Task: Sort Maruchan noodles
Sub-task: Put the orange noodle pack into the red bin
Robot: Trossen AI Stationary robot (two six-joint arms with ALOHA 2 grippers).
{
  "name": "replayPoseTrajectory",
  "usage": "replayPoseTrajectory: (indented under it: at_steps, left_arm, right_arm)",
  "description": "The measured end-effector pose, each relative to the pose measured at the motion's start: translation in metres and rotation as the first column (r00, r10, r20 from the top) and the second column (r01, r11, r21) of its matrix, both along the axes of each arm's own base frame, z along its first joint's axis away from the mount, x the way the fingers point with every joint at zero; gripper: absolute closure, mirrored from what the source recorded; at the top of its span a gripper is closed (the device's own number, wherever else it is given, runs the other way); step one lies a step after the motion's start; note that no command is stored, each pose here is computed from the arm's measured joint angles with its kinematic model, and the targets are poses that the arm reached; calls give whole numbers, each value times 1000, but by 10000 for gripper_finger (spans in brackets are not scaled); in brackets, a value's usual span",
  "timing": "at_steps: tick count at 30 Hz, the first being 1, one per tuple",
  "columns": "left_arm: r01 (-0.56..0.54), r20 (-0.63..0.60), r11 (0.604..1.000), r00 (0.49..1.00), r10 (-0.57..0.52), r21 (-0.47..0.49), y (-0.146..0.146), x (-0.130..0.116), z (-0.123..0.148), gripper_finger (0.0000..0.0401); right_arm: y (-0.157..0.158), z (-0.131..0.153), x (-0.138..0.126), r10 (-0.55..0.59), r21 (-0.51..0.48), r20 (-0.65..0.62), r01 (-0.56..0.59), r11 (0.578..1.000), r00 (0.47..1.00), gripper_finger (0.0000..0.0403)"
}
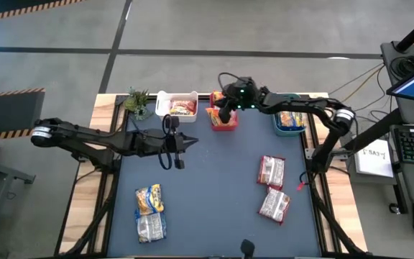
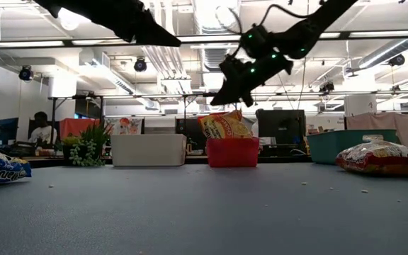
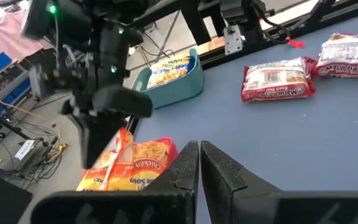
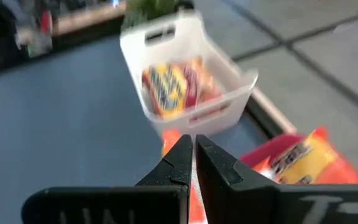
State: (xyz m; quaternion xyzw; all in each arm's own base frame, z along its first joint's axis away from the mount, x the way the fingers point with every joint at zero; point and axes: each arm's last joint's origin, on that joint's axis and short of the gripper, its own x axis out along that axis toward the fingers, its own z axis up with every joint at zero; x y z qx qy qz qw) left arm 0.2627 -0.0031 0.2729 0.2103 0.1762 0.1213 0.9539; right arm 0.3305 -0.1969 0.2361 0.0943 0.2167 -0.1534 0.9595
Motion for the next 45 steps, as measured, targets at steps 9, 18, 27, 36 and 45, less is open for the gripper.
replayPoseTrajectory:
  at_steps: [9, 18, 27, 36, 45]
  left_arm:
    - [-10, 5, 1000, 1000, 10, -28, 1, -13, 9, 401]
    - [-12, -5, 999, 1000, 12, -34, 1, -12, 7, 401]
    - [-11, 5, 999, 1000, 12, -35, 1, -11, 8, 401]
    - [-11, 6, 999, 1000, 11, -35, 1, -11, 8, 401]
    - [-10, 8, 999, 1000, 11, -35, 1, -11, 8, 401]
  right_arm:
    - [2, -19, 4, 16, 40, -176, -9, 999, 984, 392]
    - [11, -24, -12, -21, 17, -204, 25, 1000, 979, 392]
    - [15, -43, -19, -49, 24, -185, 54, 998, 982, 392]
    - [18, -46, -20, -50, 34, -195, 57, 998, 979, 392]
    - [20, -44, -20, -71, 20, -203, 76, 997, 977, 392]
